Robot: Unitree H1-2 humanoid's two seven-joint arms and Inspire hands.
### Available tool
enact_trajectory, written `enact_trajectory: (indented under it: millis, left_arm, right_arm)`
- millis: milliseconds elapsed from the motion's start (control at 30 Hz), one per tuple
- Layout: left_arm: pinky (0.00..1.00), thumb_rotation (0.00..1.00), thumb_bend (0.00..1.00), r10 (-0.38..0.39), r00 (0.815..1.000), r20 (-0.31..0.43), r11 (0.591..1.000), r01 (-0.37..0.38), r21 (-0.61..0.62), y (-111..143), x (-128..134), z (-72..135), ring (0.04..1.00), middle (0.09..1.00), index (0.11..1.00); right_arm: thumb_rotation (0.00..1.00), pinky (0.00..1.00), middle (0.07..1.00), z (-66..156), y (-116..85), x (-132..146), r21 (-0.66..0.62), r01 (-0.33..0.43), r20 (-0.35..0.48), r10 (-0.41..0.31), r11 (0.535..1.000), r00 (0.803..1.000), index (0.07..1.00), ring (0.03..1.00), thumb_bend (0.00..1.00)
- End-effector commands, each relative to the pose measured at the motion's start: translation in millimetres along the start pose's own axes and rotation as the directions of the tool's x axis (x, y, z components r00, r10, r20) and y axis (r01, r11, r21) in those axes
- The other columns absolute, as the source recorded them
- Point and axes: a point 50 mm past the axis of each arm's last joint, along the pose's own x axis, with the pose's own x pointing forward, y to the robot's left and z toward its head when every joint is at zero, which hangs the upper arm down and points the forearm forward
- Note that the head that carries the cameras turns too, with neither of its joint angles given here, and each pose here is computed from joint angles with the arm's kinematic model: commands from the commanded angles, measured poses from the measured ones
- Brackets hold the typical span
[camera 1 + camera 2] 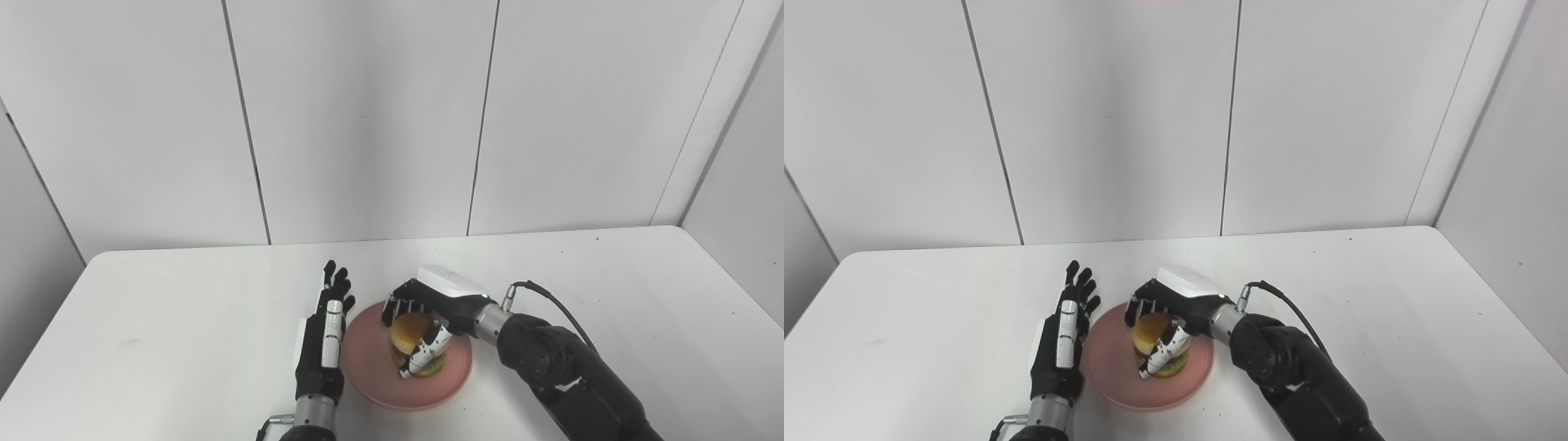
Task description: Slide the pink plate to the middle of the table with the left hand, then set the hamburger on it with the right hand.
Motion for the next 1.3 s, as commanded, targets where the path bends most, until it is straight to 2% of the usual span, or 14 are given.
enact_trajectory:
  millis: [0, 100, 133, 233, 267, 333, 467, 567, 767, 900, 967, 1033, 1167, 1267]
  left_arm:
    - [0.95, 1.00, 0.62, 0.018, 0.997, -0.080, 1.000, -0.018, -0.005, -3, -23, -28, 0.977, 0.977, 0.984]
    - [0.95, 1.00, 0.61, 0.018, 0.997, -0.071, 1.000, -0.019, -0.012, -4, -23, -27, 0.980, 0.983, 0.989]
    - [0.95, 1.00, 0.61, 0.020, 0.997, -0.070, 1.000, -0.021, -0.010, -4, -22, -27, 0.979, 0.981, 0.987]
    - [0.94, 1.00, 0.60, 0.023, 0.998, -0.064, 1.000, -0.024, -0.006, -4, -22, -27, 0.974, 0.975, 0.981]
    - [0.95, 1.00, 0.60, 0.017, 0.998, -0.061, 1.000, -0.018, -0.010, -4, -22, -28, 0.974, 0.975, 0.981]
    - [0.96, 1.00, 0.60, 0.013, 0.998, -0.061, 1.000, -0.014, -0.009, -4, -22, -27, 0.987, 0.989, 0.990]
    - [0.96, 1.00, 0.59, 0.010, 0.998, -0.062, 1.000, -0.010, -0.004, -3, -23, -26, 0.987, 0.991, 0.988]
    - [0.97, 1.00, 0.60, 0.006, 0.997, -0.073, 1.000, -0.008, -0.021, -2, -24, -26, 0.996, 0.998, 0.994]
    - [0.97, 1.00, 0.61, 0.009, 0.996, -0.083, 0.999, -0.011, -0.030, 0, -26, -27, 0.997, 0.995, 0.995]
    - [0.96, 1.00, 0.61, 0.016, 0.996, -0.085, 0.999, -0.019, -0.039, 0, -26, -28, 0.992, 0.991, 0.994]
    - [0.96, 1.00, 0.61, 0.017, 0.996, -0.084, 0.999, -0.020, -0.040, 0, -26, -28, 0.990, 0.989, 0.993]
    - [0.96, 1.00, 0.62, 0.019, 0.996, -0.087, 0.999, -0.023, -0.042, 1, -26, -29, 0.989, 0.988, 0.992]
    - [0.97, 1.00, 0.63, 0.024, 0.996, -0.084, 0.999, -0.028, -0.040, 2, -26, -28, 0.992, 0.988, 0.990]
    - [0.98, 1.00, 0.61, 0.023, 0.997, -0.073, 0.999, -0.026, -0.038, 2, -26, -28, 0.997, 0.991, 0.992]
  right_arm:
    - [0.00, 0.37, 0.504, 17, -27, 8, -0.058, 0.095, 0.101, -0.089, 0.994, 0.991, 0.523, 0.408, 0.52]
    - [0.00, 0.40, 0.488, 14, -21, 5, -0.072, 0.136, 0.134, -0.126, 0.988, 0.983, 0.523, 0.465, 0.52]
    - [0.06, 0.42, 0.573, 13, -20, 4, -0.071, 0.145, 0.140, -0.135, 0.987, 0.981, 0.510, 0.505, 0.52]
    - [0.18, 0.55, 0.751, 12, -17, 0, -0.053, 0.147, 0.141, -0.138, 0.988, 0.980, 0.765, 0.679, 0.65]
    - [0.20, 0.57, 0.771, 11, -15, -2, -0.043, 0.141, 0.142, -0.134, 0.989, 0.981, 0.789, 0.705, 0.65]
    - [0.43, 0.72, 0.898, 10, -13, -5, -0.031, 0.124, 0.144, -0.119, 0.992, 0.982, 0.903, 0.872, 0.66]
    - [0.53, 0.83, 0.983, 9, -10, -13, -0.018, 0.096, 0.160, -0.092, 0.995, 0.983, 0.973, 0.966, 0.66]
    - [0.57, 0.89, 0.999, 10, -9, -21, -0.002, 0.116, 0.163, -0.114, 0.993, 0.980, 0.990, 0.998, 0.68]
    - [0.52, 0.91, 1.000, 10, -8, -36, 0.084, 0.162, 0.177, -0.174, 0.983, 0.969, 0.982, 1.000, 0.70]
    - [0.52, 0.90, 1.000, 2, -6, -49, 0.173, 0.233, 0.174, -0.263, 0.957, 0.949, 0.993, 1.000, 0.70]
    - [0.54, 0.90, 1.000, -8, -1, -55, 0.238, 0.278, 0.163, -0.321, 0.930, 0.933, 0.999, 1.000, 0.71]
    - [0.63, 0.92, 1.000, -19, 6, -60, 0.321, 0.329, 0.134, -0.387, 0.888, 0.912, 1.000, 1.000, 0.71]
    - [0.81, 0.99, 1.000, -36, 22, -65, 0.487, 0.439, 0.027, -0.515, 0.756, 0.857, 1.000, 1.000, 0.72]
    - [0.81, 1.00, 1.000, -45, 33, -63, 0.610, 0.478, -0.042, -0.577, 0.632, 0.816, 1.000, 1.000, 0.73]
